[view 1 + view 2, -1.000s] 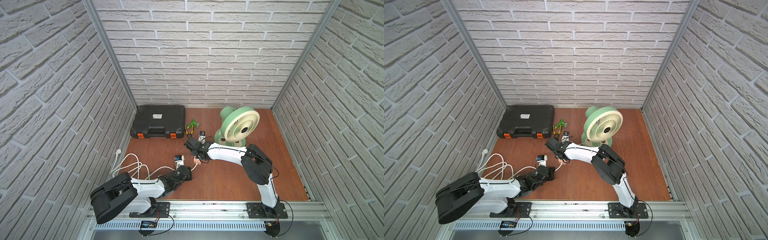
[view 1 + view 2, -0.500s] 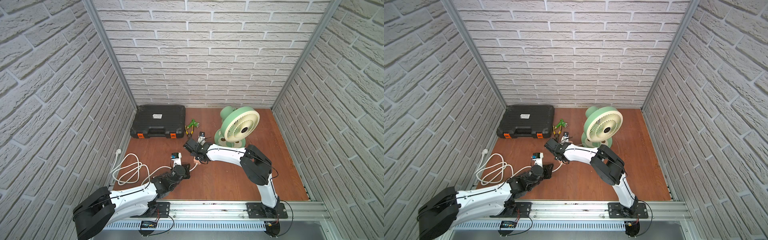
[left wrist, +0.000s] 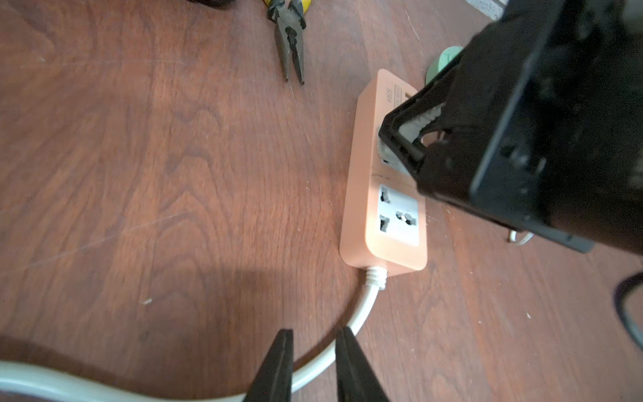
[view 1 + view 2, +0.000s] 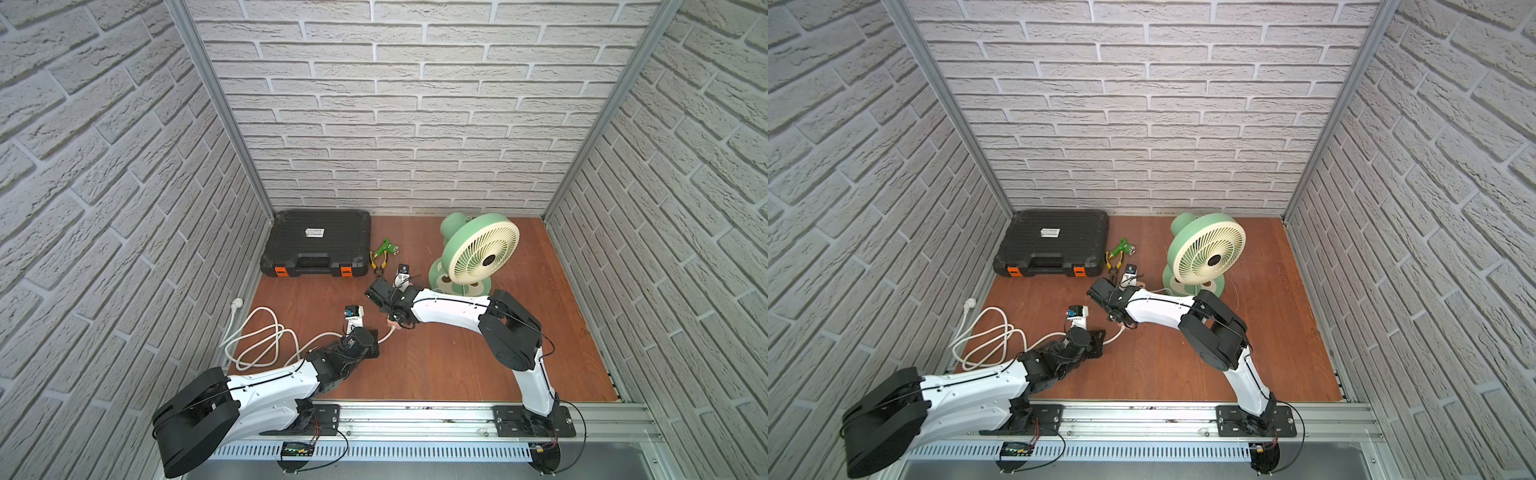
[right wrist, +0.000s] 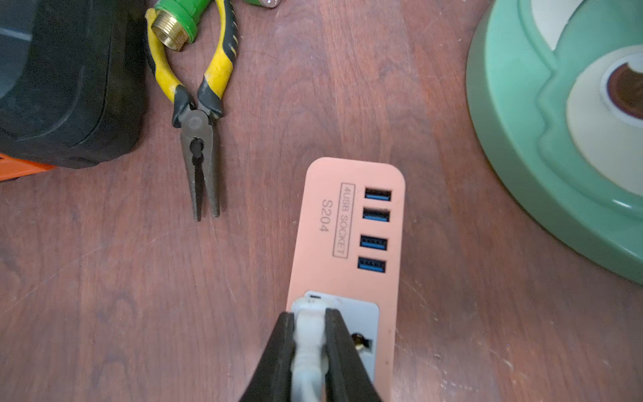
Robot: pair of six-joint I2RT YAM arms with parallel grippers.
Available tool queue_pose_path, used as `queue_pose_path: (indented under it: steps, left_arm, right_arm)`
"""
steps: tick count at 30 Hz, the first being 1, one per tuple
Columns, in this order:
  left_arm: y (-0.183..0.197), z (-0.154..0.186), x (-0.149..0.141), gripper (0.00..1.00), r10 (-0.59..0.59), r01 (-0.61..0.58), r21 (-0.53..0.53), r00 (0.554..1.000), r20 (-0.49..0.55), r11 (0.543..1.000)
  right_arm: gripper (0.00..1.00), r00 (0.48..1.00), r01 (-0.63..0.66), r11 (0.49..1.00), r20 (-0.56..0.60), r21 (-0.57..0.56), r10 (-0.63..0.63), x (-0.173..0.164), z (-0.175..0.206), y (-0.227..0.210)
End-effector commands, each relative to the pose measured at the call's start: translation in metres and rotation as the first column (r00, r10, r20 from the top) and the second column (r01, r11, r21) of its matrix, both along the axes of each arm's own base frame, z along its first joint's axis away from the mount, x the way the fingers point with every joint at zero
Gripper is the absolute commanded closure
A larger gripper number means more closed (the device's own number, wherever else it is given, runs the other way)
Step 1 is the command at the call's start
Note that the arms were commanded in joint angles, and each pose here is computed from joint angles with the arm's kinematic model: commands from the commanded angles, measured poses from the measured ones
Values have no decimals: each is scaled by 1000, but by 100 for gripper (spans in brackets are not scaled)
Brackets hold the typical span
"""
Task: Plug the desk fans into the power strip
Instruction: Insert the plug into the socket.
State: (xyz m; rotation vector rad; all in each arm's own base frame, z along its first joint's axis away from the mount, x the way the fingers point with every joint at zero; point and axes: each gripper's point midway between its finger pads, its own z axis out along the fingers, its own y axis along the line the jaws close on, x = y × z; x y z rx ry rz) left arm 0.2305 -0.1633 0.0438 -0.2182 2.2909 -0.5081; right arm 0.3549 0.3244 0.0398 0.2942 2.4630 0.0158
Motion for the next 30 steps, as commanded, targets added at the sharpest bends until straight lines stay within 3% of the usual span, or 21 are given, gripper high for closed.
queue_pose_path:
  steps: [1, 5, 10, 18, 30]
  left_arm:
    - [-10, 10, 9, 74, -15, 16, -14, 1000, 8, 1000]
    - [-8, 5, 9, 75, 3, -3, 2, 1000, -13, 1000]
    - [-3, 4, 8, 72, 14, -14, 4, 1000, -18, 1000]
    - [1, 7, 8, 71, 20, -20, 13, 1000, -17, 1000]
    - [-2, 14, 13, 66, 8, -7, 19, 1000, -15, 1000]
  right_arm:
    - [98, 812, -135, 988, -580, -70, 70, -120, -154, -30]
    - [97, 822, -147, 986, -564, -83, 75, -116, -142, -31]
    - [67, 853, -164, 983, -512, -81, 100, -105, -117, -25]
    - [43, 892, -196, 978, -427, -72, 147, -93, -73, -15]
    - [26, 910, -275, 961, -325, -8, 258, -98, -5, 1]
